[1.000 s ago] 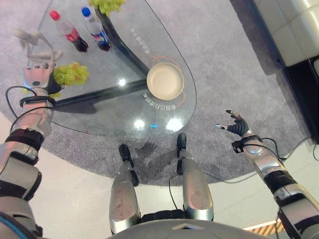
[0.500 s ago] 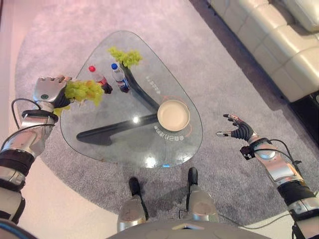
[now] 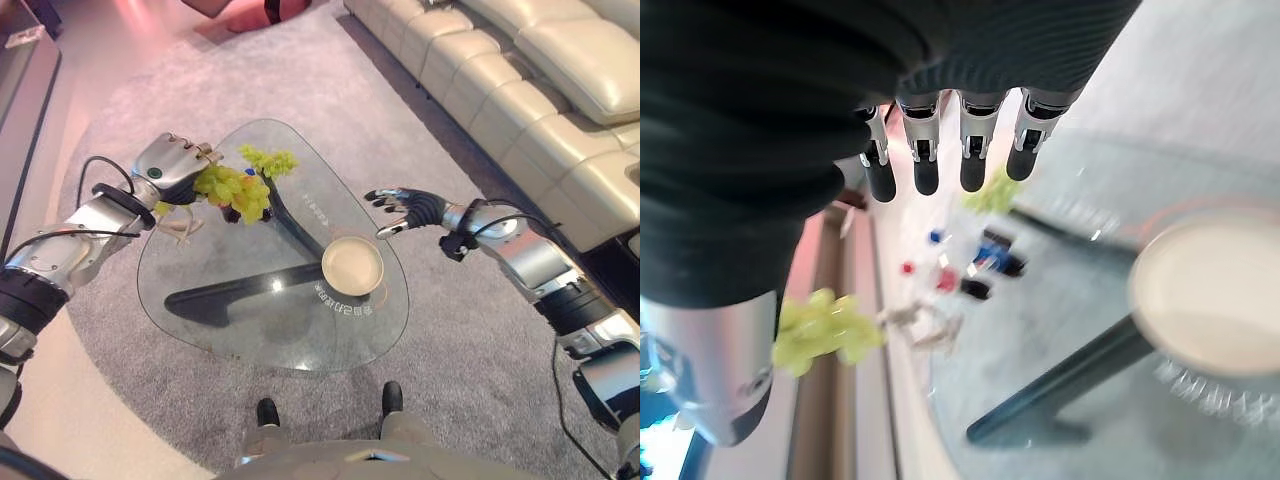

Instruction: Pick up fruits into the plate

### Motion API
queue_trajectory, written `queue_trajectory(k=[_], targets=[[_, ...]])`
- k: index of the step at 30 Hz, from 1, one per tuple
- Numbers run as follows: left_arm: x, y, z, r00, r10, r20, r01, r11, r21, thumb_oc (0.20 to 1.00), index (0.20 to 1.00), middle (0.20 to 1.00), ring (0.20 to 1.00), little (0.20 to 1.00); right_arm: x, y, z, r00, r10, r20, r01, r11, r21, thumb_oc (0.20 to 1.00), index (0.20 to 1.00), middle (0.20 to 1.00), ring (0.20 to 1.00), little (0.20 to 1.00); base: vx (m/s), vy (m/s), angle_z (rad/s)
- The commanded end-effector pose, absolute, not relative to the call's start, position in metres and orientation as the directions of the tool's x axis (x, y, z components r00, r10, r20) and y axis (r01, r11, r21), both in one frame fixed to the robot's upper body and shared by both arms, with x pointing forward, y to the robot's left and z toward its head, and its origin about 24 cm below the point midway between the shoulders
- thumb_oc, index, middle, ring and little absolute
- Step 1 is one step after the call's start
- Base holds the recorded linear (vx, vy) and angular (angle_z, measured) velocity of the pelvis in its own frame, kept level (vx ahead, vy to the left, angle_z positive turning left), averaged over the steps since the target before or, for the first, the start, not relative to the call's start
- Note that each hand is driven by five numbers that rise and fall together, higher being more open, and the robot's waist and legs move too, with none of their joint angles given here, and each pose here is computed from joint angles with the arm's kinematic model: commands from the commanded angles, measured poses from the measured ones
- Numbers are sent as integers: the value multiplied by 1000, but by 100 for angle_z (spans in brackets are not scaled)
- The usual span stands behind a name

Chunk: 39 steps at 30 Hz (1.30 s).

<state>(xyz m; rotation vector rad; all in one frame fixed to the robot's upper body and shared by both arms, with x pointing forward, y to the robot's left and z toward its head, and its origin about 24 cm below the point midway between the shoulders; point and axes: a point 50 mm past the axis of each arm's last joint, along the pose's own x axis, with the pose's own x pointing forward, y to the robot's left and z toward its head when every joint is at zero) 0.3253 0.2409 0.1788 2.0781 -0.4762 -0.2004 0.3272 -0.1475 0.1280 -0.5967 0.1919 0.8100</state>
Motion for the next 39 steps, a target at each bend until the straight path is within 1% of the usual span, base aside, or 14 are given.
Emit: queue_trajectory(k=[1, 3, 6, 10, 15, 19, 23, 30, 33, 36, 39], targets=[[337, 223, 216, 884, -444, 145, -367, -469, 803, 200, 200, 200, 200, 200, 323, -110, 147, 594, 729, -340, -795, 466, -390, 1000, 1000, 1000, 1000, 1000, 0, 0, 0], [340, 212, 217, 881, -449, 148, -366, -449, 815, 200, 200, 200, 200, 200, 321, -95, 151, 577, 749, -325, -806, 459, -374, 1000, 1000, 1000, 1000, 1000, 0, 0, 0], [344, 197, 214, 873, -463, 156, -369, -416, 831, 200, 200, 200, 200, 200, 322, -78, 157, 592, 756, -279, -792, 480, -378, 1000, 1000, 1000, 1000, 1000, 0, 0, 0], [346, 178, 206, 860, -488, 146, -366, -392, 844, 200, 200, 200, 200, 200, 320, -58, 163, 582, 774, -249, -801, 494, -337, 1000, 1000, 1000, 1000, 1000, 0, 0, 0], [343, 162, 192, 845, -525, 98, -331, -371, 868, 200, 200, 200, 200, 200, 315, -45, 161, 589, 776, -226, -800, 518, -303, 1000, 1000, 1000, 1000, 1000, 0, 0, 0], [339, 151, 175, 839, -544, 24, -287, -403, 869, 200, 200, 200, 200, 200, 313, -38, 159, 593, 774, -221, -797, 526, -295, 1000, 1000, 1000, 1000, 1000, 0, 0, 0], [334, 156, 167, 847, -530, -36, -244, -448, 860, 200, 200, 200, 200, 200, 310, -43, 156, 598, 764, -242, -794, 526, -304, 1000, 1000, 1000, 1000, 1000, 0, 0, 0], [334, 167, 157, 875, -479, -74, -205, -503, 839, 200, 200, 200, 200, 200, 309, -48, 157, 612, 754, -237, -783, 538, -312, 1000, 1000, 1000, 1000, 1000, 0, 0, 0], [336, 171, 153, 893, -439, -98, -174, -539, 824, 200, 200, 200, 200, 200, 311, -49, 158, 619, 749, -236, -776, 536, -333, 1000, 1000, 1000, 1000, 1000, 0, 0, 0], [339, 186, 146, 930, -348, -114, -118, -580, 806, 200, 200, 200, 200, 200, 311, -53, 161, 624, 746, -233, -769, 533, -353, 1000, 1000, 1000, 1000, 1000, 0, 0, 0], [340, 200, 140, 948, -301, -104, -98, -586, 805, 200, 200, 200, 200, 200, 310, -57, 165, 633, 738, -232, -758, 531, -378, 1000, 1000, 1000, 1000, 1000, 0, 0, 0]])
